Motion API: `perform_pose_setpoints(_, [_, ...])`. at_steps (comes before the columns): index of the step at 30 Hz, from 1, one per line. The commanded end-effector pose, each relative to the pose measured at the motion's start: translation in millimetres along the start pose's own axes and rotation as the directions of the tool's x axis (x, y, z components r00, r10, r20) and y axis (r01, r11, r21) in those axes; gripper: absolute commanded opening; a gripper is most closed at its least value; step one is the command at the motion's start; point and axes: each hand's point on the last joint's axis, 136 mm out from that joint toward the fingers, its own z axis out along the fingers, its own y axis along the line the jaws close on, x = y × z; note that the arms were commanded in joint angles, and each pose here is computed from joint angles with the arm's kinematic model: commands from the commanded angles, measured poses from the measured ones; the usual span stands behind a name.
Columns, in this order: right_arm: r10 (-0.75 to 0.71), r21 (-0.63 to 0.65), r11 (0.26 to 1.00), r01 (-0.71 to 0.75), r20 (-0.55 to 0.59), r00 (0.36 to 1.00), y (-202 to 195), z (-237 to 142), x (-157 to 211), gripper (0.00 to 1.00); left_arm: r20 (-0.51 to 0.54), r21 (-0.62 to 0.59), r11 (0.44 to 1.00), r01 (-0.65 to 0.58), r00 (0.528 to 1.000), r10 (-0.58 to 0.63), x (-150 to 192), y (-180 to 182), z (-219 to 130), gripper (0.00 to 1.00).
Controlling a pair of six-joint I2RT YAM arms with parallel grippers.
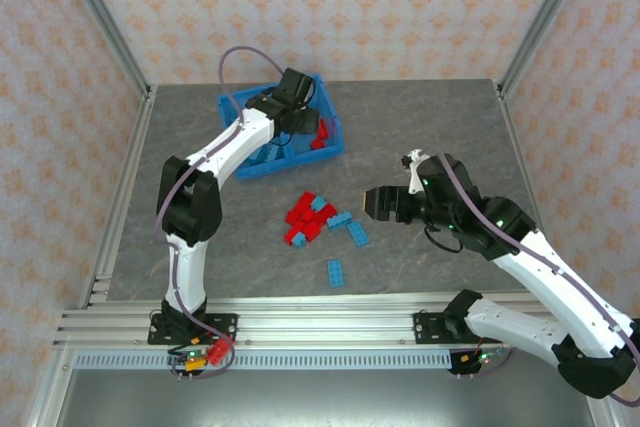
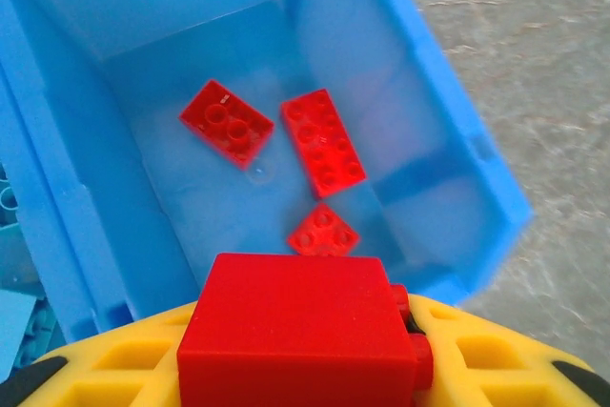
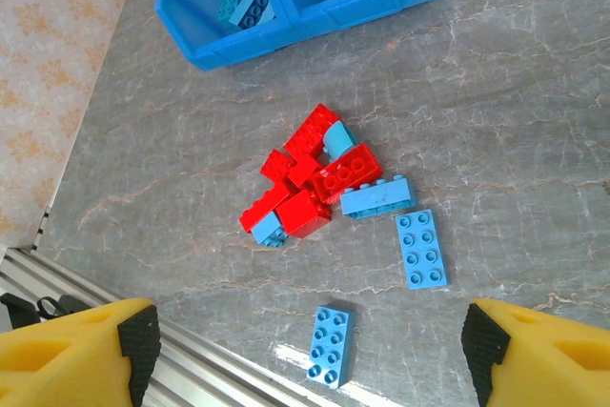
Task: Sort the legos into containers by color
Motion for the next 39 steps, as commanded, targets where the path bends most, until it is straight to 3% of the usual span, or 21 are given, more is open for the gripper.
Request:
perform_pose_setpoints(1, [0.016, 0.036, 0.999, -0.017, 0.009, 1.0, -6.9, -2.4, 0.3, 0.84, 0.092, -0.007, 0.999, 0.045, 0.995, -0.044, -30.6, 13.6, -29.1, 0.36])
perform_pose_setpoints(5, [0.017, 0.031, 0.999, -0.017, -0.003, 1.0, -5.3, 5.2, 1.0, 0.84, 0.059, 0.009, 0.999, 0.041, 0.997, -0.041, -38.5, 24.6, -17.3, 0.36])
perform_pose_setpoints(11, [0.027, 0.032, 0.999, -0.026, -0.024, 0.999, -3.7, 17.3, 1.2, 0.84, 0.044, 0.142, 0.99, -0.023, 0.999, 0.017, -49.7, -9.5, 13.4, 0.38])
perform_pose_setpoints(16, [0.03, 0.035, 0.999, -0.029, -0.024, 0.999, -3.1, 11.5, 0.3, 0.84, -0.035, 0.02, 0.999, -0.044, 0.998, 0.045, -42.7, 8.1, 52.5, 0.38])
perform_pose_setpoints(22, [0.029, 0.047, 0.999, -0.028, -0.008, 1.0, -8.4, 2.5, 2.7, 0.84, -0.051, 0.023, 0.999, -0.034, 0.998, 0.035, -36.3, 8.4, 70.6, 0.45])
perform_pose_setpoints(25, [0.029, 0.045, 0.999, -0.028, -0.006, 1.0, -8.3, -0.5, 2.8, 0.84, -0.022, 0.055, 0.998, -0.042, 0.999, 0.044, -47.0, -1.0, 52.2, 0.61])
perform_pose_setpoints(27, [0.028, 0.037, 0.999, -0.029, 0.006, 1.0, -6.7, -1.4, 0.3, 0.85, 0.019, 0.083, 0.995, -0.06, 0.998, 0.059, -58.8, -10.2, 31.8, 0.66])
perform_pose_setpoints(34, [0.033, 0.067, 0.997, -0.033, -0.005, 0.999, -11.2, 8.3, 0.9, 0.85, 0.15, 0.186, 0.972, -0.142, 0.982, 0.115, -83.4, -50.5, -79.0, 0.68])
perform_pose_setpoints(39, [-0.028, 0.173, 0.984, 0.045, -0.103, 0.994, -38.8, 35.7, 26.6, 0.84, 0.297, 0.273, 0.902, -0.334, 0.921, 0.251, -50.8, -91.3, -185.7, 0.68])
